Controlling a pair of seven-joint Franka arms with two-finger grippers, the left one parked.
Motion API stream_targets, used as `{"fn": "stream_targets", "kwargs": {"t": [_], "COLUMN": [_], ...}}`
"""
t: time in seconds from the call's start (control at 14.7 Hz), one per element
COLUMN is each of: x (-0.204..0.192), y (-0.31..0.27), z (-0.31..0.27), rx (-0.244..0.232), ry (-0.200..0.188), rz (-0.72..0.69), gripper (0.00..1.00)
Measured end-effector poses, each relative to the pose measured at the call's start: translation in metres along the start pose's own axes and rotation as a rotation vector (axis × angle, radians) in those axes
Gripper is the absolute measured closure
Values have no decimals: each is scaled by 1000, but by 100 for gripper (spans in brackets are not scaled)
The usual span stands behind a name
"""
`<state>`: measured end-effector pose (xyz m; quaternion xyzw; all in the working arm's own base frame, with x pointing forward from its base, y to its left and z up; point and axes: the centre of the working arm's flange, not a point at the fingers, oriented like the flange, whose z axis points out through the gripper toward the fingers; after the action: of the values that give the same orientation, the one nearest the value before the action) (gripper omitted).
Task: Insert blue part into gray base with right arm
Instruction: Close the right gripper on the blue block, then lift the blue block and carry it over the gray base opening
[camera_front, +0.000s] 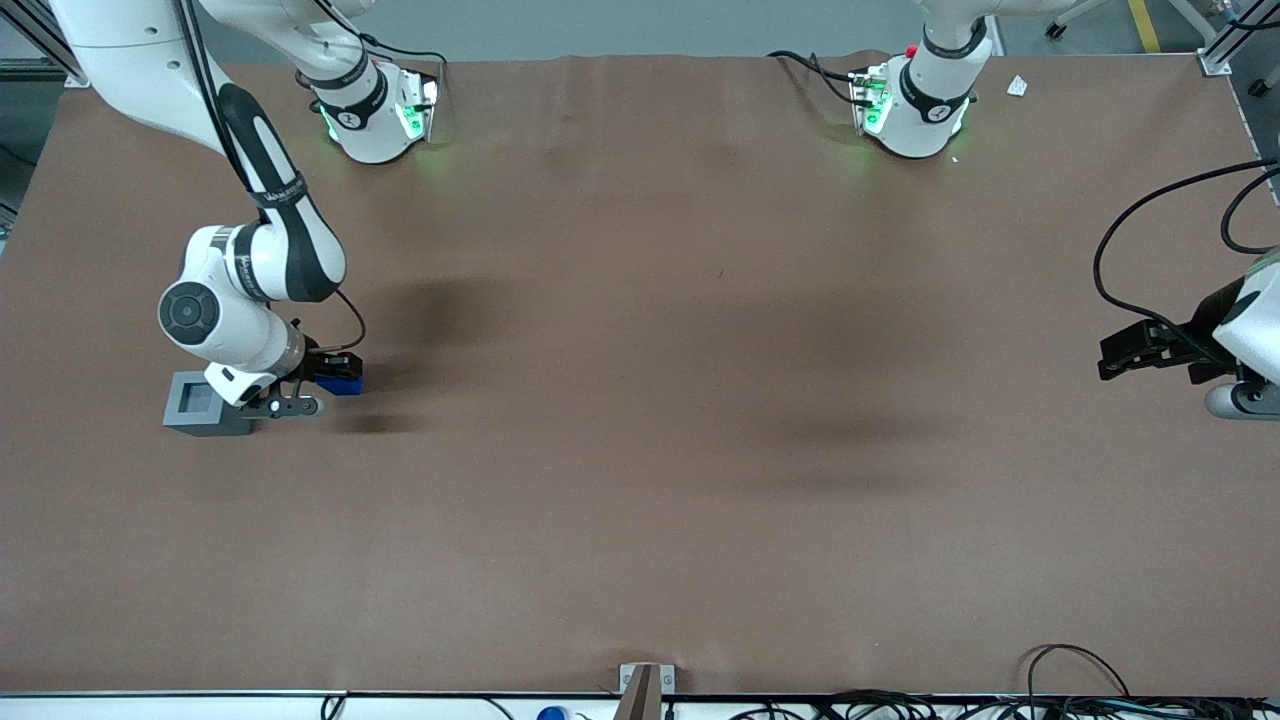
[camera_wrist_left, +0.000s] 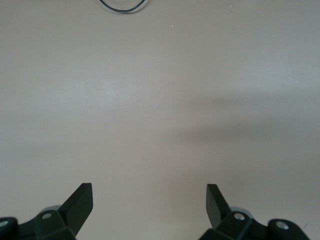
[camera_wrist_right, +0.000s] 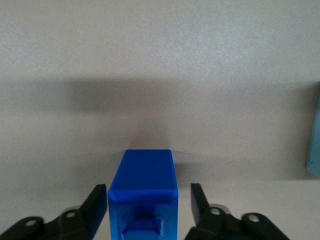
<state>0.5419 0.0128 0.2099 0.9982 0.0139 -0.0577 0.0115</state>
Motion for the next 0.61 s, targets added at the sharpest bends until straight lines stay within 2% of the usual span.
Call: {"fn": "stream_targets", "kwargs": {"t": [0.07, 0.27, 0.41, 0.61], "x": [0, 1, 7, 27], "y": [0, 0, 1, 15], "z": [0, -1, -9, -47], "rx": [0, 0, 0, 4], "ry": [0, 3, 4, -35], "rz": [0, 1, 3, 27], "gripper": [38, 49, 49, 49]}}
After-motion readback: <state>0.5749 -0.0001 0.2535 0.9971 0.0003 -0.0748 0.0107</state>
